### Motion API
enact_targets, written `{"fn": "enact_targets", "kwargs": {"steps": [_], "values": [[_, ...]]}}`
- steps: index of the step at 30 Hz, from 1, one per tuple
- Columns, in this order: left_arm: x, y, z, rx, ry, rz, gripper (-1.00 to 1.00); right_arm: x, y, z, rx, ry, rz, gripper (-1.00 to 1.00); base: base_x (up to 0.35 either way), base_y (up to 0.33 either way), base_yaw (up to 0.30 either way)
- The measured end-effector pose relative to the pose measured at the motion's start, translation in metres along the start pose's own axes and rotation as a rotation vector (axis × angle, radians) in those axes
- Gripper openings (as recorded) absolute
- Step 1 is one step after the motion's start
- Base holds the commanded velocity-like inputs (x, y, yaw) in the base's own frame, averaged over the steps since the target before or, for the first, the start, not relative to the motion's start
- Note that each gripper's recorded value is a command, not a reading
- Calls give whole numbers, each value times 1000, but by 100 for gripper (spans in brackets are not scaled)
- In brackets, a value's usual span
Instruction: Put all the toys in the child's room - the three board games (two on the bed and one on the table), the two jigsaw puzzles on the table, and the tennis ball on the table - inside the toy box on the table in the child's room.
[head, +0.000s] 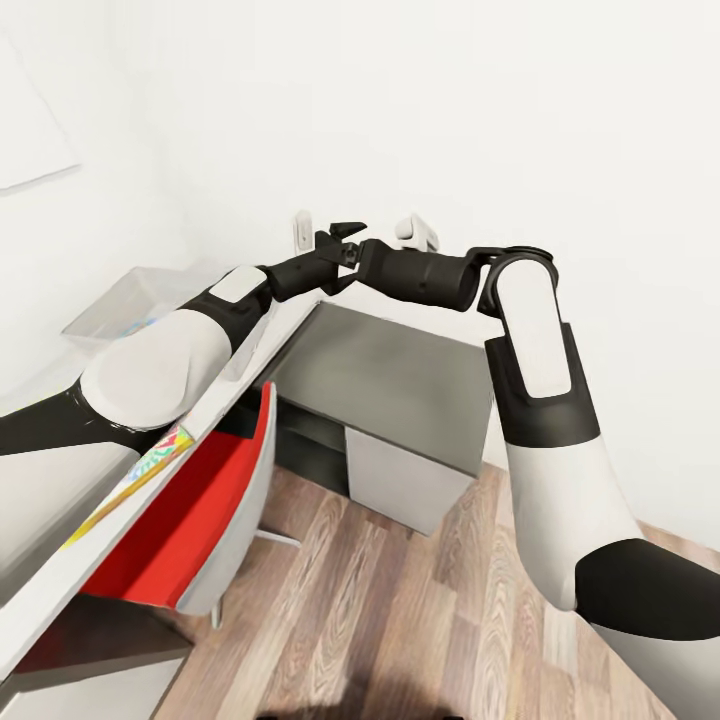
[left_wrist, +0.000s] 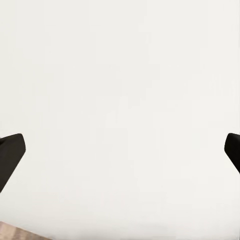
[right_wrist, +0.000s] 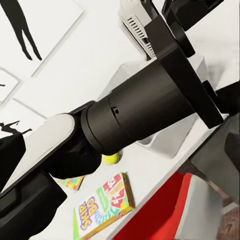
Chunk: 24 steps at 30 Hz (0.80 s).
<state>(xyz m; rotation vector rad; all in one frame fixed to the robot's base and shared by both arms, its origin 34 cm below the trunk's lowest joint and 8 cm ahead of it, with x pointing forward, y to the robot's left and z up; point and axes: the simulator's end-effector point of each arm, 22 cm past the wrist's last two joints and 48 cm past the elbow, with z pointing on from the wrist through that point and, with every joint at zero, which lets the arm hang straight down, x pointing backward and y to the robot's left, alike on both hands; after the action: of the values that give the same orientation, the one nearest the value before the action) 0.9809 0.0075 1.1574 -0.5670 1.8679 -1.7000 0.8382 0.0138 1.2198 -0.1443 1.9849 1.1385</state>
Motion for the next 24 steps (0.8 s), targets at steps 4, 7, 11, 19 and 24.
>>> {"fn": "enact_targets", "kwargs": {"steps": [4, 7, 11, 19, 24], "values": [[0, -2, 0, 1, 1, 2, 100, -3, -2, -2, 5, -6, 0, 100, -6, 5, -274], [-2, -3, -3, 0, 1, 2, 100, -6, -5, -5, 12, -12, 1, 100, -2, 2, -274], [-8, -3, -9, -3, 3, 0, 100, -7, -7, -8, 17, -15, 0, 100, -1, 1, -273], [-15, -5, -17, -6, -2, 2, 100, -7, -5, -8, 7, -11, 3, 100, -56, 15, -270], [-27, -2, -29, -17, -13, 4, 100, -6, -6, -7, 8, -5, 7, 100, -213, 54, -270]]}}
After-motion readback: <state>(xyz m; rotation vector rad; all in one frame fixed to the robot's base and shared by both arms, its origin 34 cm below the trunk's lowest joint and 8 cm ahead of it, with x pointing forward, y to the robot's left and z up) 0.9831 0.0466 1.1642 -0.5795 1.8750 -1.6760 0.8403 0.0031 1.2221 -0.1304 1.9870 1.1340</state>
